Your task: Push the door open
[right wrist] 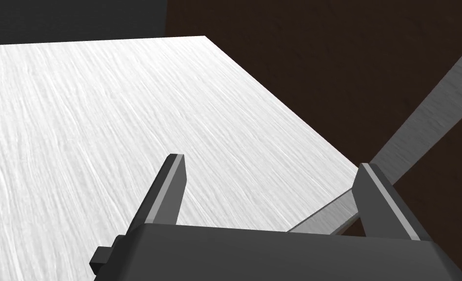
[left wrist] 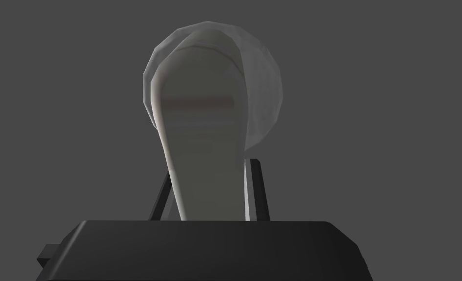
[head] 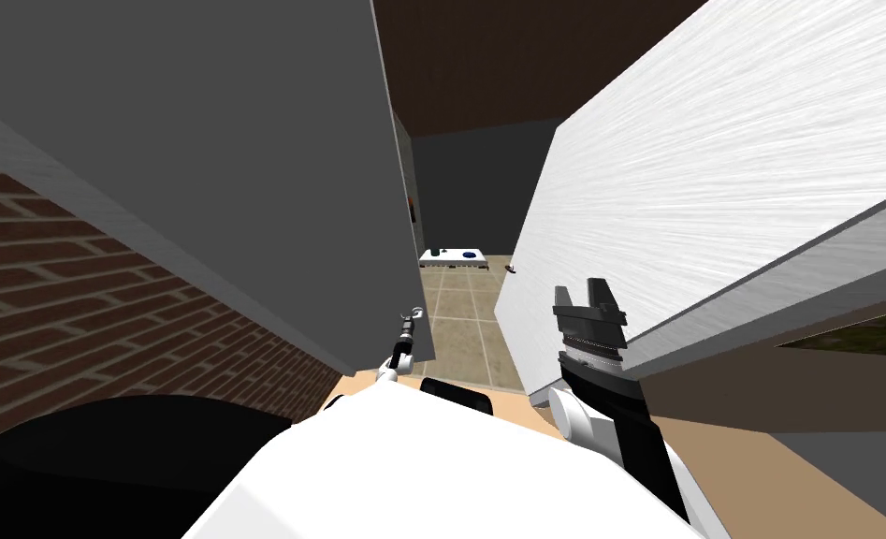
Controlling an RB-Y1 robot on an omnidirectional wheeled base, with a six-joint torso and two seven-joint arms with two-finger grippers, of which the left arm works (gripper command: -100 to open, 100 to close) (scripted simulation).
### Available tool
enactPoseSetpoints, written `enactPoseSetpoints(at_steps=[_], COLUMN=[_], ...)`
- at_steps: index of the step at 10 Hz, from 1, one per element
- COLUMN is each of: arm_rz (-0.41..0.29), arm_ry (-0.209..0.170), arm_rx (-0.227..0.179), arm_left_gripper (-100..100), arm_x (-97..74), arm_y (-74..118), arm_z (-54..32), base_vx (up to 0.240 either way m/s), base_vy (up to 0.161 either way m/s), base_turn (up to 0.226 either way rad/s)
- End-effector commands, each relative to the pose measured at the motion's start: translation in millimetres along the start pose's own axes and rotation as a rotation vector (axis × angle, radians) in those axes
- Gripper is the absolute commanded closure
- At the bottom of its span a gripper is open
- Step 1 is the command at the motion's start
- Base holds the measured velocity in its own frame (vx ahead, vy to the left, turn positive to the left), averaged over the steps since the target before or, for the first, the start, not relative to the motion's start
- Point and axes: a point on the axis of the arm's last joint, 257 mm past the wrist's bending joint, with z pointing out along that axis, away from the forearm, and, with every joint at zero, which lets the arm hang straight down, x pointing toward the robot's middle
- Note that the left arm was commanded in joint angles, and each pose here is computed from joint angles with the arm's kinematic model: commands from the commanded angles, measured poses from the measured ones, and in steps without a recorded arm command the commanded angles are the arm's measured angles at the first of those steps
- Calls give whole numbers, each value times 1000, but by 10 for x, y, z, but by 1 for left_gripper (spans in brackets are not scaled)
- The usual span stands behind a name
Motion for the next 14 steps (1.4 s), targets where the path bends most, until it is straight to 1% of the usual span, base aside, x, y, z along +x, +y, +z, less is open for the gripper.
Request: enactPoseSetpoints(at_steps=[1, 2, 3, 4, 7, 8, 9, 10, 14], arm_rz=[10, 10, 10, 9, 3, 3, -1, -4, -17], arm_ry=[-26, -51, -51, -77, -129, -129, -153, -168, -220], arm_rx=[14, 13, 13, 12, 9, 9, 6, 5, -2], arm_left_gripper=[100, 100, 100, 100, 100, 100, 100, 100, 100], arm_x=[-147, -264, -264, -377, -582, -582, -673, -729, -900], arm_y=[-65, -64, -64, -61, -50, -50, -42, -36, -8], arm_z=[24, 25, 25, 23, 6, 6, -7, -16, -60], base_vx=[132, 136, 126, 166, 202, 135, 154, 193, 191], base_vy=[-43, -25, -23, -36, -67, -31, -35, -54, -39], base_turn=[40, 41, 42, 72, 86, 37, 43, 73, 65])
